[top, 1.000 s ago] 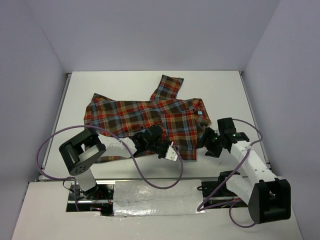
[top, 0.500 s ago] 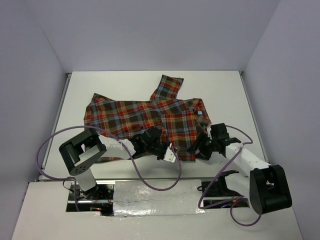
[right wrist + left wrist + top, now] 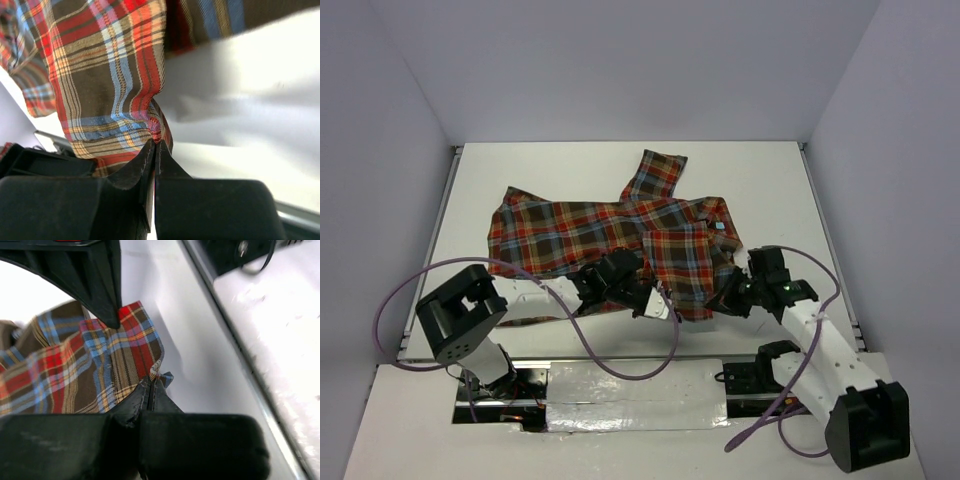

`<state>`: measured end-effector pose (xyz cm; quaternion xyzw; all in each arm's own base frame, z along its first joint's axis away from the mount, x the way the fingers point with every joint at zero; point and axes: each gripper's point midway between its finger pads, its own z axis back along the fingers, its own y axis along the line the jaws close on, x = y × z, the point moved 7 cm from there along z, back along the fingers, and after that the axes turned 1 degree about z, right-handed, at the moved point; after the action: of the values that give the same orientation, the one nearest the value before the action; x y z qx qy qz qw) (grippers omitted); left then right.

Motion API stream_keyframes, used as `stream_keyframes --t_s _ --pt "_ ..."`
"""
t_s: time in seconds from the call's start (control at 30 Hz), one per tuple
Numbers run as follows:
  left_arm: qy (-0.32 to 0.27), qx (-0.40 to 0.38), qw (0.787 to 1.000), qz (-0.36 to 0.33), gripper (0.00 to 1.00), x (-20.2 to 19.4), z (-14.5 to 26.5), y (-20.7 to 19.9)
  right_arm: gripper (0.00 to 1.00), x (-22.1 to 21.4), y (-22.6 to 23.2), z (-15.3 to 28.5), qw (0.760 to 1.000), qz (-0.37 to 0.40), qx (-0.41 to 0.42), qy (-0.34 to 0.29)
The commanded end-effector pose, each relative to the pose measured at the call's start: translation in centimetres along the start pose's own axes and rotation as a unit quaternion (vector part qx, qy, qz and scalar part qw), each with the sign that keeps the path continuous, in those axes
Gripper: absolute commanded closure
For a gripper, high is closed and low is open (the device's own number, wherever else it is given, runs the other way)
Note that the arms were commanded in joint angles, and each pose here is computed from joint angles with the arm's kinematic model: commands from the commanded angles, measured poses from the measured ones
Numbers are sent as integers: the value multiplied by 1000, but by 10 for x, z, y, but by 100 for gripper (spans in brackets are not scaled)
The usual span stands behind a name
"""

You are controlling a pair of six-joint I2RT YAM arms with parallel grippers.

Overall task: Fold and stack the long sleeve shirts
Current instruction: Fold the shirt

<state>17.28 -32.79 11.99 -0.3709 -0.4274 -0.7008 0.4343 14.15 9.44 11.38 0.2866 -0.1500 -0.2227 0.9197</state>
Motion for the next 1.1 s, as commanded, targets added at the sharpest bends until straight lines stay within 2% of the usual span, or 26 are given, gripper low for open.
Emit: stream_keyframes --t_s 0.0,0.13,0.3,0.57,0.67,0.83,1.07 --pt "-34 -23 999 7 100 28 6 -3 100 -14 -5 21 999 7 -31 17" --pt "-43 -33 998 28 100 40 6 -7 100 -19 -5 31 999 10 -42 25" --pt "-52 -77 995 40 100 42 0 -33 100 -24 -2 45 998 30 -52 36" --pt "-53 -77 995 37 100 40 -2 -35 100 -35 -10 47 995 35 -64 75" --pt "-55 -47 996 50 100 40 -2 -29 100 -23 2 45 996 41 -49 64" --pt "-56 -1 988 141 100 35 9 5 100 16 42 41 996 72 -8 43" --pt "-67 87 963 247 100 19 33 48 100 70 65 22 994 100 -32 16"
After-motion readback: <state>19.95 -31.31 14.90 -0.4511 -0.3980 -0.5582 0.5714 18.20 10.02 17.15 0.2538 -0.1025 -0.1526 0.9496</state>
